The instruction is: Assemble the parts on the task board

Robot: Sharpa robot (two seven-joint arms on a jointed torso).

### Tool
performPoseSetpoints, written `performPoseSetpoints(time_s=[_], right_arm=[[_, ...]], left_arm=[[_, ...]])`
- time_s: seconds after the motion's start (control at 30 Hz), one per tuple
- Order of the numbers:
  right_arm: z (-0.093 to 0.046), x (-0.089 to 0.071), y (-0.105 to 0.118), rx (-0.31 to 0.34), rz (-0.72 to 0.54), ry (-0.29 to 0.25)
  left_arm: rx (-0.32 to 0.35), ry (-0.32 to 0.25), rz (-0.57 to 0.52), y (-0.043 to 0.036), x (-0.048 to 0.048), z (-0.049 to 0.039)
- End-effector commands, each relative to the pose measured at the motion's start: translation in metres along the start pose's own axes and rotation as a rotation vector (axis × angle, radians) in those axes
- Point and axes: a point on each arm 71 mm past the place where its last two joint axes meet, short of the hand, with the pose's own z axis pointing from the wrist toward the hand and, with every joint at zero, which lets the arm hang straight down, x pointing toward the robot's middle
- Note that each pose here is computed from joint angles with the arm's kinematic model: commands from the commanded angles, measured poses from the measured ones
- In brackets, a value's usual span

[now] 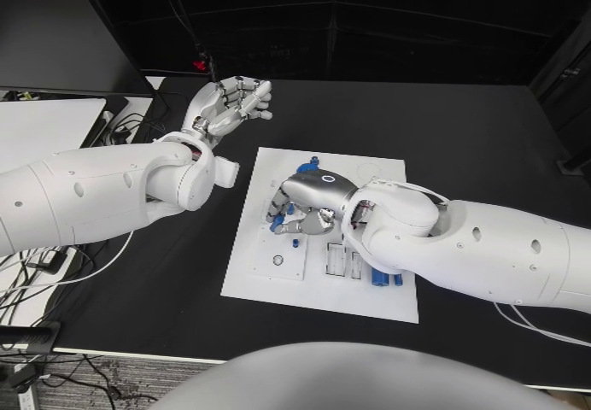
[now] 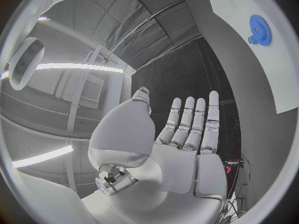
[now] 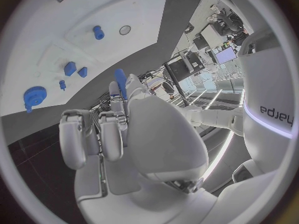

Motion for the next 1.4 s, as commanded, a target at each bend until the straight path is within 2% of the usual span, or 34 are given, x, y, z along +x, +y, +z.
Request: performPoseSetpoints(time_s=[0.03,0.3,0.63,0.97,1.17,1.4], right_arm=[[0.002,0.007,0.002,-0.02,-0.032,0.079],[0.005,0.022,0.006,-0.02,-0.073,0.198],[0.009,0.036,0.01,-0.036,-0.1,0.254],[0.014,0.045,0.014,-0.054,-0.104,0.277],[0.018,0.046,0.019,-0.064,-0.142,0.268],[0.016,0.047,0.017,-0.048,-0.166,0.261]], left_arm=[[0.008,0.008,-0.007,-0.0014,0.0008,0.0004],[0.006,0.007,-0.007,-0.0013,0.0006,0.0004],[0.007,0.007,-0.007,-0.0012,0.0007,0.0007],[0.003,0.005,-0.006,-0.0009,-0.0007,0.0],[0.002,0.006,-0.007,-0.001,-0.0004,0.0],[0.002,0.006,-0.007,-0.001,-0.0005,-0.0002]])
